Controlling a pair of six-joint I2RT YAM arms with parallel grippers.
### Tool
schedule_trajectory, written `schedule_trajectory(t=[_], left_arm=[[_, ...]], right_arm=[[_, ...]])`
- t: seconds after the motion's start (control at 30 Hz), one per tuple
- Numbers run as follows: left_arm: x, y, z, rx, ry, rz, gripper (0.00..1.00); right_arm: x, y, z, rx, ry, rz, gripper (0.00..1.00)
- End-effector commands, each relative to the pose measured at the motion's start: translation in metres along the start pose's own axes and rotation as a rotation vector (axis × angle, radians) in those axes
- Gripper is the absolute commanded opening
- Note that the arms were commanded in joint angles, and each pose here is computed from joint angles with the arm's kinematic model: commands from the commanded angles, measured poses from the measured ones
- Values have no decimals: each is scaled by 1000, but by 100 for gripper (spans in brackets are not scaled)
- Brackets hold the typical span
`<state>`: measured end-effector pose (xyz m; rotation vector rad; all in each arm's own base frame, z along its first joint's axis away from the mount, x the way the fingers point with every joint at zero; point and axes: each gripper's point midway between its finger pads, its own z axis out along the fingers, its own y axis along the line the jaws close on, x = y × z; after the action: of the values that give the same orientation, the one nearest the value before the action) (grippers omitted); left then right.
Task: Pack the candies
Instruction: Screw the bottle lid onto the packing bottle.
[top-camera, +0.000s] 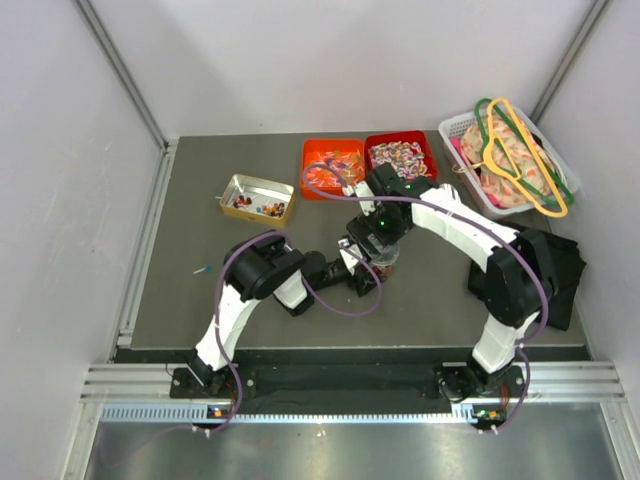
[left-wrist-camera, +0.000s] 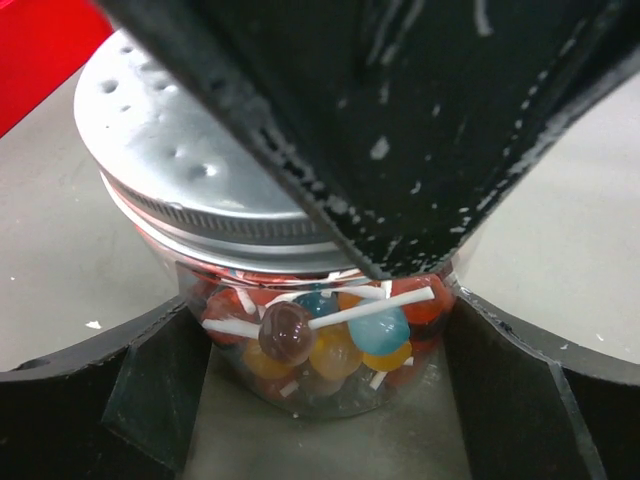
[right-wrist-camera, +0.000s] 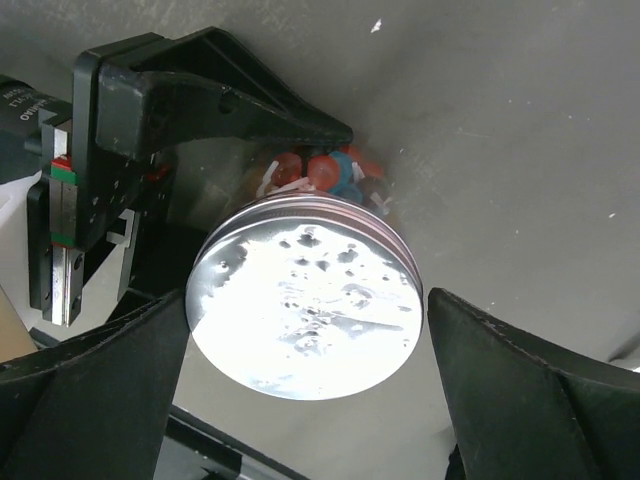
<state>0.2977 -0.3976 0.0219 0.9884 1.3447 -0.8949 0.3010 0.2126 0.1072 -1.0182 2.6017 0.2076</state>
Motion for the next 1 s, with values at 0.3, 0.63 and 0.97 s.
schedule_trajectory(t=[0.3, 0.63, 0.97], left_arm=[[25, -5, -7, 1, 45, -29, 75], [23, -6, -7, 4, 44, -27, 74], [26, -6, -6, 6, 48, -27, 73]], right_arm=[[-16, 3, -50, -40, -102, -302, 99], [0, 23, -45, -187, -74, -456, 99], [-17, 1, -42, -197, -56, -712, 99]])
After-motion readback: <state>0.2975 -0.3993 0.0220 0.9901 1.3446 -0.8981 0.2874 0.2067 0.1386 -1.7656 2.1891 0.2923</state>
